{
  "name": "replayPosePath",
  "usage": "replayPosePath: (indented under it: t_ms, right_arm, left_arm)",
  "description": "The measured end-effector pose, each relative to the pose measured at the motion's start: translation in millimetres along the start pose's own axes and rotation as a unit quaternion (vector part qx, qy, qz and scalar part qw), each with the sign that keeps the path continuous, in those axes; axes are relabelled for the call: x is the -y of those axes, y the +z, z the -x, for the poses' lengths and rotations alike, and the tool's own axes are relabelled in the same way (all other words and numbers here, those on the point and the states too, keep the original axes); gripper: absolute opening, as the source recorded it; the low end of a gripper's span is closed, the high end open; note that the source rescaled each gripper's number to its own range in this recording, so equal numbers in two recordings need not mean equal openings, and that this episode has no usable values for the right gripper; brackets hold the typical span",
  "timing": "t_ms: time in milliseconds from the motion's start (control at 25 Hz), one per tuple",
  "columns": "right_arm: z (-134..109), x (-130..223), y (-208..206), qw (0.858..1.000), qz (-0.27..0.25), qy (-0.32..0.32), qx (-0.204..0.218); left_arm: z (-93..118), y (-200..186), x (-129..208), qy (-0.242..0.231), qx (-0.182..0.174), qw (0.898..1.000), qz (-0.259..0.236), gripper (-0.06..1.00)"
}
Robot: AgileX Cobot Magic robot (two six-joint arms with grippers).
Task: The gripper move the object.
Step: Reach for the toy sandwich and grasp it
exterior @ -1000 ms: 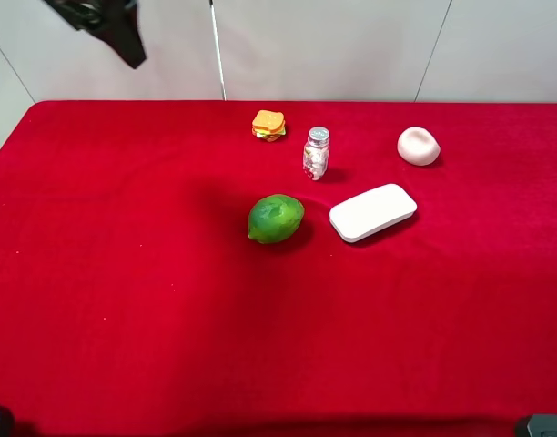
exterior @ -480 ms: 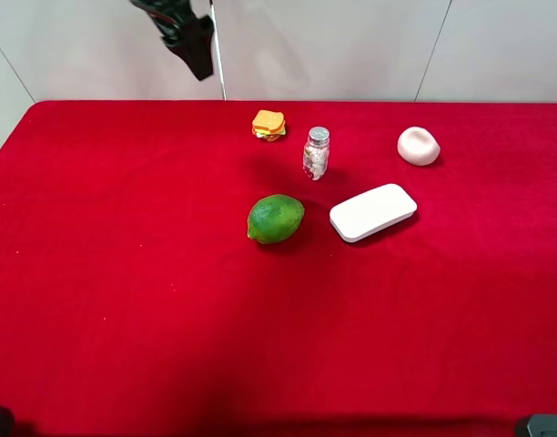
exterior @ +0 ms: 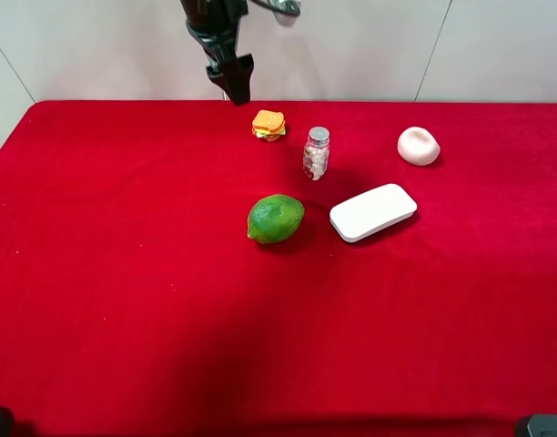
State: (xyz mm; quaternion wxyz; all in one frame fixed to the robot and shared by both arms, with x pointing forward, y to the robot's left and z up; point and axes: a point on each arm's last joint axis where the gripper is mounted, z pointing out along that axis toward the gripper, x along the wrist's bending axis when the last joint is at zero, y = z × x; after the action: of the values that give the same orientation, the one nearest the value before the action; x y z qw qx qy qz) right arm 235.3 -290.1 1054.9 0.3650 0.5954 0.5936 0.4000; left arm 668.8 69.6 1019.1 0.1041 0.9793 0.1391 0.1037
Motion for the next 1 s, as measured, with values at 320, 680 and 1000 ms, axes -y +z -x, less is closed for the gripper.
replayPosePath:
  t_ms: [320, 680, 1000]
  right_arm:
    - [0.0, 0.0, 0.0, 1.000, 0.000, 0.000, 0.000]
    - [0.0, 0.0, 0.0, 1.000, 0.000, 0.000, 0.000]
    - [0.0, 0.0, 0.0, 1.000, 0.000, 0.000, 0.000]
  left_arm:
    - [-4.5, 27.5, -8.2, 0.085, -0.025, 0.996, 0.022, 0.93]
    - [-11.2, 63.1, -12.2, 0.111, -0.053, 0.992, 0.040, 0.91]
    - [-11.1, 95.9, -15.5, 0.118, -0.067, 0.989, 0.052, 0.91]
